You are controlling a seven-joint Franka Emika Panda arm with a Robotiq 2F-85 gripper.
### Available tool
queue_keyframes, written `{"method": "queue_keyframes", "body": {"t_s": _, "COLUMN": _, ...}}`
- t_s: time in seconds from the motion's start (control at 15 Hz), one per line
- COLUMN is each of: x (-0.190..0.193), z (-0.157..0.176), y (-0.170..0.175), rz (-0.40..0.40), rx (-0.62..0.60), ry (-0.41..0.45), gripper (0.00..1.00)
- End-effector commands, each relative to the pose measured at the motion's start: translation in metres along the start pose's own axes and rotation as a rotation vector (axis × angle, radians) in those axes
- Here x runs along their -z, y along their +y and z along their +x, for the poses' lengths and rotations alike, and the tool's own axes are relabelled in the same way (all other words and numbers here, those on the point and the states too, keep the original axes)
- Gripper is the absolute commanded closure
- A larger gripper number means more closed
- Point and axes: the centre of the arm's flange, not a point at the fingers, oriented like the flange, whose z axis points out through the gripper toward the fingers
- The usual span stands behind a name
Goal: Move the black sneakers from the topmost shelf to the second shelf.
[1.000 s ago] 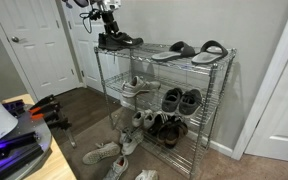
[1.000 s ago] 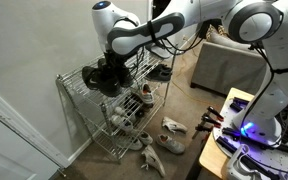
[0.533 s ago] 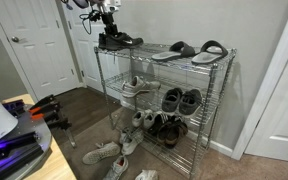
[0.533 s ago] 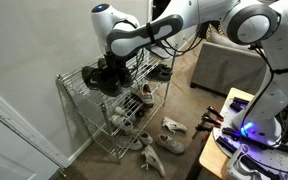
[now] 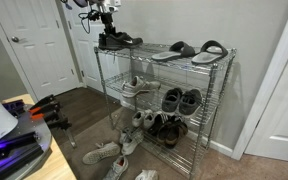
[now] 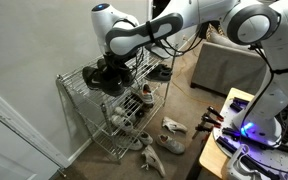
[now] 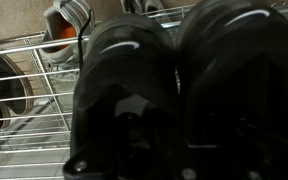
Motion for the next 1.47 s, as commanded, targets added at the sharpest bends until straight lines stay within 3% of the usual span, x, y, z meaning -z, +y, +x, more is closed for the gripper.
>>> {"method": "queue_keyframes", "body": {"t_s": 0.0, "x": 0.034, "z": -0.011, "y": 0.014, "rz": 0.015, "rx": -0.01, "ry": -0.048, "gripper": 0.94}}
{"method": "queue_keyframes", "body": {"t_s": 0.8, "x": 0.138, "z": -0.058, "y": 0.062, "rz": 0.025, "rx": -0.01, "ry": -0.063, "gripper": 0.94}}
{"method": "queue_keyframes", "body": {"t_s": 1.13, "x": 0.175, "z": -0.108, "y": 0.1, "rz": -0.045, "rx": 0.019, "ry": -0.104, "gripper": 0.94}}
{"method": "queue_keyframes", "body": {"t_s": 1.4, "x": 0.177, "z": -0.156, "y": 0.122, "rz": -0.073, "rx": 0.121, "ry": -0.217, "gripper": 0.94}}
